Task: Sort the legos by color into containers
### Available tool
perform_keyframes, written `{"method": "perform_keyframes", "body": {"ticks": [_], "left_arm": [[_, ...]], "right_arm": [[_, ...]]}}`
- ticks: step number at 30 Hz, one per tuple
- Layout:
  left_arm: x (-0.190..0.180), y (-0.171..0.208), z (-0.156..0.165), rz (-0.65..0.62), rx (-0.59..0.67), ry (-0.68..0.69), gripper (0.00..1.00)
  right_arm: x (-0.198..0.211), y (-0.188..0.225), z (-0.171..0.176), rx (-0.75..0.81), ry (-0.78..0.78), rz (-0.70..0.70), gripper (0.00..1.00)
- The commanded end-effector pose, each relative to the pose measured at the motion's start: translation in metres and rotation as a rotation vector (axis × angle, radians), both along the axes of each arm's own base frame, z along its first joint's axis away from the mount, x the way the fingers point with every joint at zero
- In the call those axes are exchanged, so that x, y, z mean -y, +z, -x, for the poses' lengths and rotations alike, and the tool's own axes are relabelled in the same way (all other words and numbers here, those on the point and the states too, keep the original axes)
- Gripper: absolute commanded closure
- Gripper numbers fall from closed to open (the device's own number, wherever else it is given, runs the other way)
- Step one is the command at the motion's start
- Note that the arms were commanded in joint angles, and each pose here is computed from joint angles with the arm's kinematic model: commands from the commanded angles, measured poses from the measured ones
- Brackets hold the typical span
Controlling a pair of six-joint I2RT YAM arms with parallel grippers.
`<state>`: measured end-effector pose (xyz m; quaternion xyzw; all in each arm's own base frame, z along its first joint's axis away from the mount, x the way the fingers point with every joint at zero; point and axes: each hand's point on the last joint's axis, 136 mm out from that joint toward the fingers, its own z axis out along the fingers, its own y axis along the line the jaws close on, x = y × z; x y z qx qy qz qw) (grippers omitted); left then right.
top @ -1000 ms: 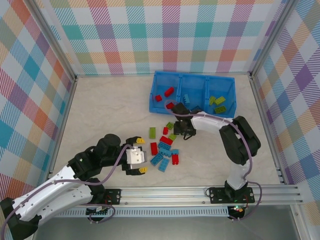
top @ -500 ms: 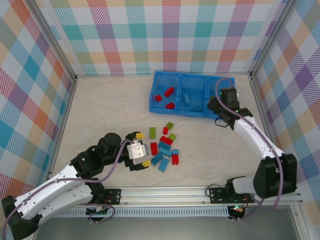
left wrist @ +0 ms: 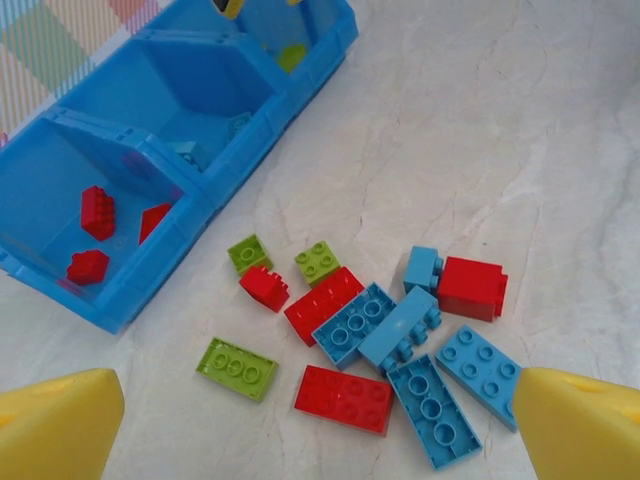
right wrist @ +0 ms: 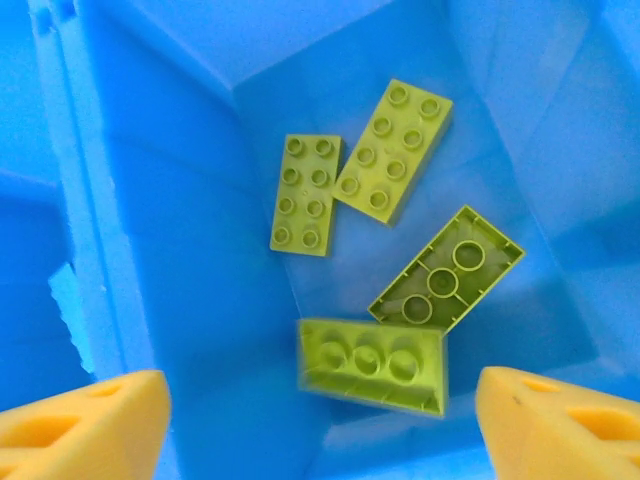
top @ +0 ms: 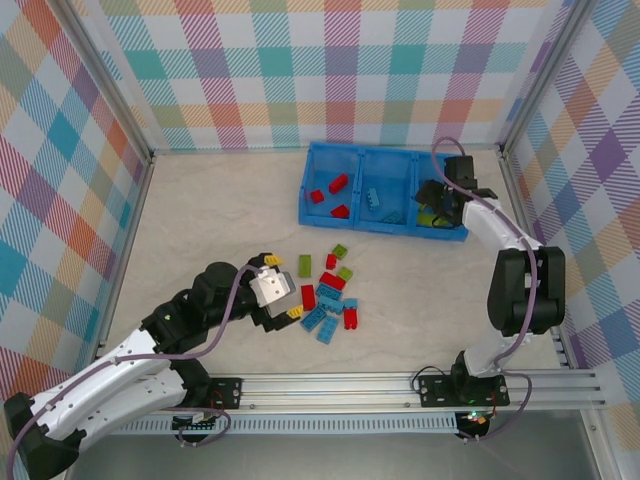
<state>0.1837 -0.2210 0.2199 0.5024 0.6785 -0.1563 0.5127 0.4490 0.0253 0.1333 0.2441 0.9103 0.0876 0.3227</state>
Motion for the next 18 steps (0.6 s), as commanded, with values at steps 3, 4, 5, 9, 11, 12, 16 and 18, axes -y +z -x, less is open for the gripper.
{"method": "perform_keyframes", "body": {"ticks": [3, 4, 5, 9, 11, 12, 16, 18], "left_arm": [[-0.002, 0.004, -0.017, 0.074, -0.056, 0.08, 0.0], [-0.002, 0.004, -0.02, 0.088, -0.081, 0.101, 0.0], [-0.004, 0.006, -0.026, 0.106, -0.111, 0.139, 0.0], [-0.023, 0.01, -0.055, 0.14, -0.296, 0.415, 0.0], [-0.033, 0.011, -0.062, 0.119, -0.41, 0.56, 0.0], [-0.035, 0.01, -0.062, 0.101, -0.474, 0.613, 0.0], [-0.03, -0.008, -0.055, 0.097, -0.657, 0.724, 0.04], [-0.017, -0.022, -0.044, 0.094, -0.735, 0.712, 0.07]], "right_arm": [[0.001, 0.037, 0.004, 0.083, 0.034, -0.007, 0.13], [-0.002, 0.043, 0.008, 0.092, 0.047, -0.02, 0.12], [-0.007, 0.048, 0.012, 0.105, 0.067, -0.042, 0.12], [-0.041, 0.074, 0.044, 0.158, 0.213, -0.176, 0.12], [-0.064, 0.084, 0.069, 0.165, 0.309, -0.224, 0.12], [-0.08, 0.087, 0.084, 0.162, 0.377, -0.243, 0.12], [-0.146, 0.086, 0.161, 0.086, 0.681, -0.306, 0.13], [-0.166, 0.075, 0.196, 0.009, 0.777, -0.296, 0.13]]}}
